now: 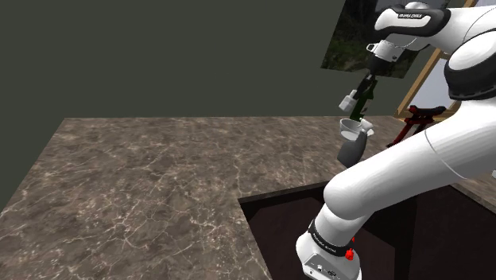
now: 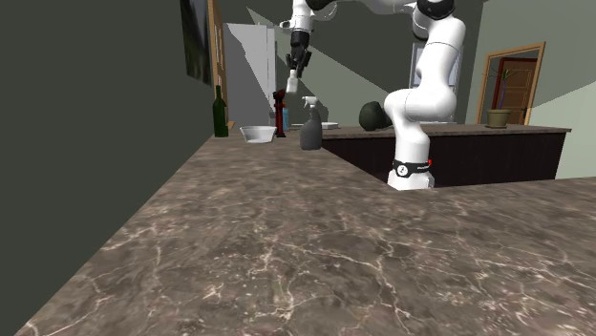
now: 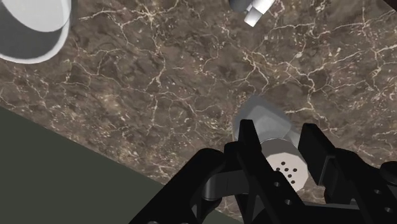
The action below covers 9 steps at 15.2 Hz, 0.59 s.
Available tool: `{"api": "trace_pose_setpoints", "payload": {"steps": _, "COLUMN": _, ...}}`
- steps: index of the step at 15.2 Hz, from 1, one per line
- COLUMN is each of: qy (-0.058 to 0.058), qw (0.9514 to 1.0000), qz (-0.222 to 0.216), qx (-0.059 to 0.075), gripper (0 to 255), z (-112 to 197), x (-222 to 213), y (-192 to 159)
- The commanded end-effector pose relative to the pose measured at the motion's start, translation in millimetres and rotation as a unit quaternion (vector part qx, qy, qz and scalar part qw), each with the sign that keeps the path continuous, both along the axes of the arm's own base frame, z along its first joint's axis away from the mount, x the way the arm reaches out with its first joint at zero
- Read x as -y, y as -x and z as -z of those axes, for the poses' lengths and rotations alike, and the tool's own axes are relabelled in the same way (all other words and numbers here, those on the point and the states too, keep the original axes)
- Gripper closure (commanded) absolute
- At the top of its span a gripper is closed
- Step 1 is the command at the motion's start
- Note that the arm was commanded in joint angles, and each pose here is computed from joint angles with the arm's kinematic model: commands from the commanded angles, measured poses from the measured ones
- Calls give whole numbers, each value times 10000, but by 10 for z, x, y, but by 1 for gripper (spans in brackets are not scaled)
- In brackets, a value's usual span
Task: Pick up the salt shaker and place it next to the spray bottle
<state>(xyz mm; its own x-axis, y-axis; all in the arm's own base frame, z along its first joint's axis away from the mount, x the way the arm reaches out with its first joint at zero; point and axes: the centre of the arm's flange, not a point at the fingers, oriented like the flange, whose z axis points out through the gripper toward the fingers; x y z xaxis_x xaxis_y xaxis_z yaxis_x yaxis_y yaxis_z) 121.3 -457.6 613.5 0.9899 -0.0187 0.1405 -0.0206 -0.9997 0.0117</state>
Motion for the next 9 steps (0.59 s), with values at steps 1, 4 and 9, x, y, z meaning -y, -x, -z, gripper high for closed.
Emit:
{"api": "trace_pose_setpoints", "payload": {"steps": 1, "qy": 1, "qw": 10000, "qz": 1, "qx": 2, "gripper": 255, "z": 119, "x": 1, "y": -1}}
{"api": "trace_pose_setpoints", "payload": {"steps": 4, "qy": 1, "qw": 10000, "qz": 1, "qx": 2, "gripper": 255, "z": 277, "x": 1, "y": -1}}
{"api": "trace_pose_setpoints", "payload": {"steps": 9, "qy": 1, "qw": 10000, "qz": 1, "qx": 2, "gripper": 255, "z": 541, "x": 1, "y": -1}}
